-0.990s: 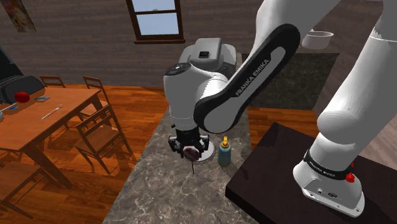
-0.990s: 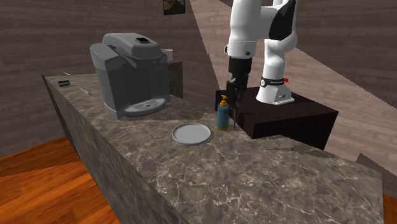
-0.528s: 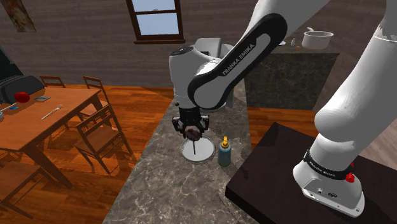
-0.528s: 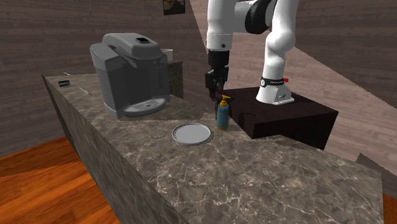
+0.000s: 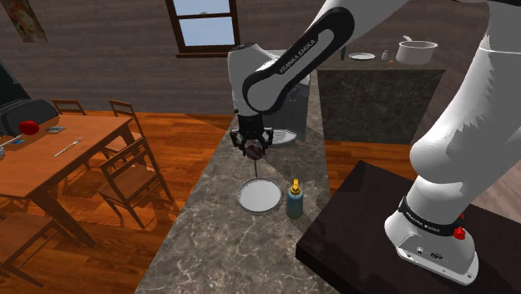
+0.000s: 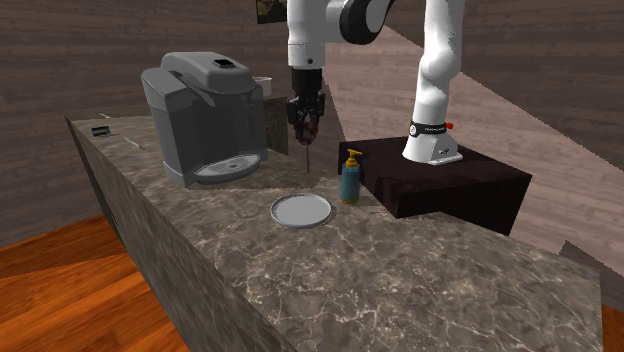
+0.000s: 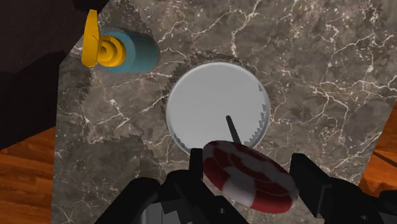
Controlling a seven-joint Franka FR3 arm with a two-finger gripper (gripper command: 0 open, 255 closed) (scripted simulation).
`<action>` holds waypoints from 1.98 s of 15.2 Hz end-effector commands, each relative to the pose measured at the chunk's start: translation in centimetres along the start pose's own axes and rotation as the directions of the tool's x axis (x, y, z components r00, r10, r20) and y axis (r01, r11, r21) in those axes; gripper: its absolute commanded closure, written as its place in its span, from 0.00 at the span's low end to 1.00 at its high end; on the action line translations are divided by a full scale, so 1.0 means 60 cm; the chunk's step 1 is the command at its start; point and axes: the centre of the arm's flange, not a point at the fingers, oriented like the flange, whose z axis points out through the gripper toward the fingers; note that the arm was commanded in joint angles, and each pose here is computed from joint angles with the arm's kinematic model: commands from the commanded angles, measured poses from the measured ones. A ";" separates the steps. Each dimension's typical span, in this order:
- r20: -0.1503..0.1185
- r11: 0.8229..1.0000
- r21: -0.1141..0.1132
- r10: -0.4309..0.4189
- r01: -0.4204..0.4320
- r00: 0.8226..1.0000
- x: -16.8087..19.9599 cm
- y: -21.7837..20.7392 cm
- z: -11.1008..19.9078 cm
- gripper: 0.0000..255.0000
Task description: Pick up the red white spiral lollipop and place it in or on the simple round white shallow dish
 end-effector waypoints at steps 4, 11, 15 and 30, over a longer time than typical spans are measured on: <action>0.000 1.000 0.000 -0.001 0.001 1.000 0.042 0.003 0.016 1.00; 0.000 1.000 0.000 -0.001 0.001 1.000 0.041 0.002 0.077 1.00; 0.000 1.000 0.000 -0.001 0.001 1.000 0.040 0.002 0.113 1.00; 0.000 1.000 0.000 -0.001 0.001 1.000 0.040 0.001 0.183 1.00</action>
